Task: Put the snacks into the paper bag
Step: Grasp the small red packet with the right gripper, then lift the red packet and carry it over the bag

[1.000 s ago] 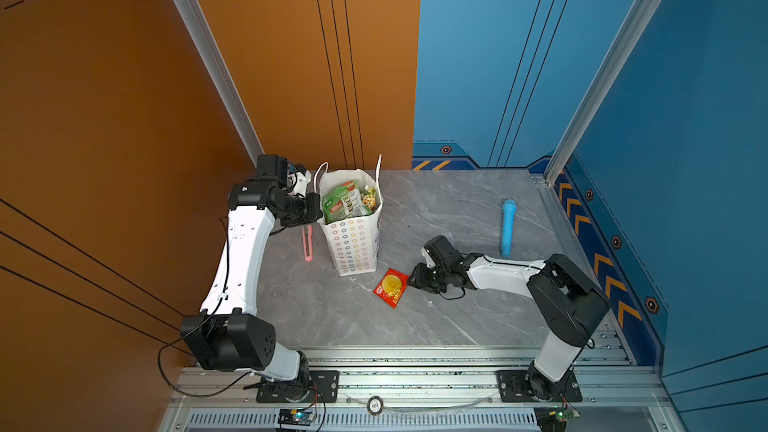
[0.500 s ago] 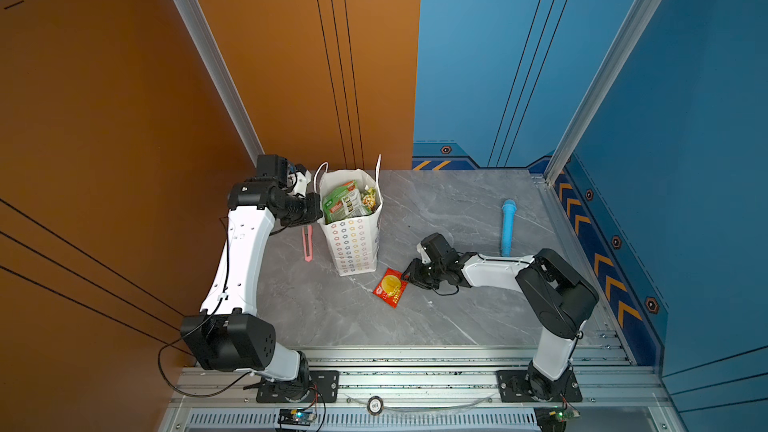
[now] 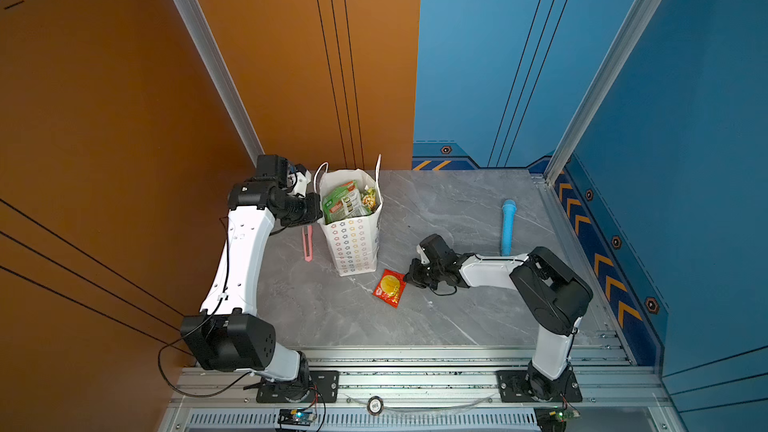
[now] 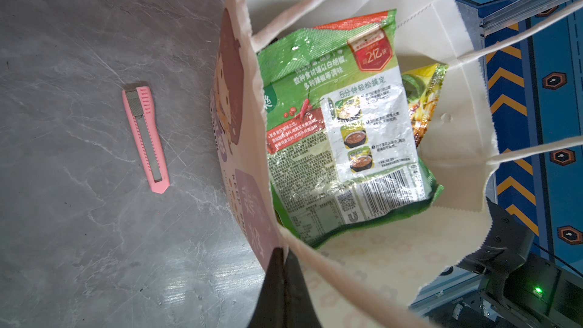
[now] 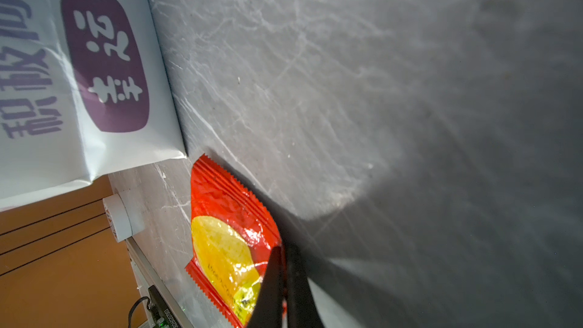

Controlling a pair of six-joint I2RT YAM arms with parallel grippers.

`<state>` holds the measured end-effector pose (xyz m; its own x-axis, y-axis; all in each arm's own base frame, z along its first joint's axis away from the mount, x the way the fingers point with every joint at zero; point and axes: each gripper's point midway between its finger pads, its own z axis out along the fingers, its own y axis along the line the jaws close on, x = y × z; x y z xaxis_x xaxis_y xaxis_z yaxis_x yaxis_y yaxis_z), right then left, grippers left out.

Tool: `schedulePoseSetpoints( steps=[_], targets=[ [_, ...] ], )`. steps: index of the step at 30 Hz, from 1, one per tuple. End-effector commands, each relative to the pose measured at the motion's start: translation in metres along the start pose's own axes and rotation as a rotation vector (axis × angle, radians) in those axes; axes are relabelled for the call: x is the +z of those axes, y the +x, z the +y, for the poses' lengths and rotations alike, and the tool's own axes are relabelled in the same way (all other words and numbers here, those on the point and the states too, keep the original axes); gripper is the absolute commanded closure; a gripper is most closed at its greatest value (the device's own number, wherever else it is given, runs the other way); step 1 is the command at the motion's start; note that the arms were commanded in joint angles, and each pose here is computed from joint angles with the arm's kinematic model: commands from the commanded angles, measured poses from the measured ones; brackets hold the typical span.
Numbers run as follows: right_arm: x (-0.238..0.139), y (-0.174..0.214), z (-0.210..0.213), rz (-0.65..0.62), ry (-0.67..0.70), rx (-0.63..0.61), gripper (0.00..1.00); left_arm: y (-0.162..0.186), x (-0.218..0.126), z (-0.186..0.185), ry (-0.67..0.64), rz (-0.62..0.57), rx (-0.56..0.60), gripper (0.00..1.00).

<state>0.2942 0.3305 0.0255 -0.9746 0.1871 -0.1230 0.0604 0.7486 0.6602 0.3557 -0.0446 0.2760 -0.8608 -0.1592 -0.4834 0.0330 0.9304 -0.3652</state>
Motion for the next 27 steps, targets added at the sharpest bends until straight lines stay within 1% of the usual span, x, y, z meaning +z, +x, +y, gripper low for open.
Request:
schedulePoseSetpoints(
  steps=[1,6,14,22,27],
  targets=[
    [-0.028,-0.023,0.013,-0.073,-0.005,-0.016,1.0,-0.005,-0.012,-0.008,0.034,-0.047,0.014,1.0],
    [-0.062,-0.038,0.038,-0.135,-0.022,-0.065,1.0,-0.006,-0.013,-0.009,0.036,-0.049,0.014,1.0],
    [-0.126,-0.061,0.091,-0.258,-0.087,-0.146,1.0,-0.006,-0.012,-0.009,0.037,-0.049,0.015,1.0],
    [-0.183,-0.081,0.122,-0.394,-0.101,-0.223,1.0,-0.006,-0.011,-0.009,0.039,-0.048,0.013,1.0],
    [-0.219,-0.092,0.146,-0.484,-0.148,-0.255,1.0,-0.006,-0.011,-0.009,0.04,-0.047,0.011,1.0]
  ],
)
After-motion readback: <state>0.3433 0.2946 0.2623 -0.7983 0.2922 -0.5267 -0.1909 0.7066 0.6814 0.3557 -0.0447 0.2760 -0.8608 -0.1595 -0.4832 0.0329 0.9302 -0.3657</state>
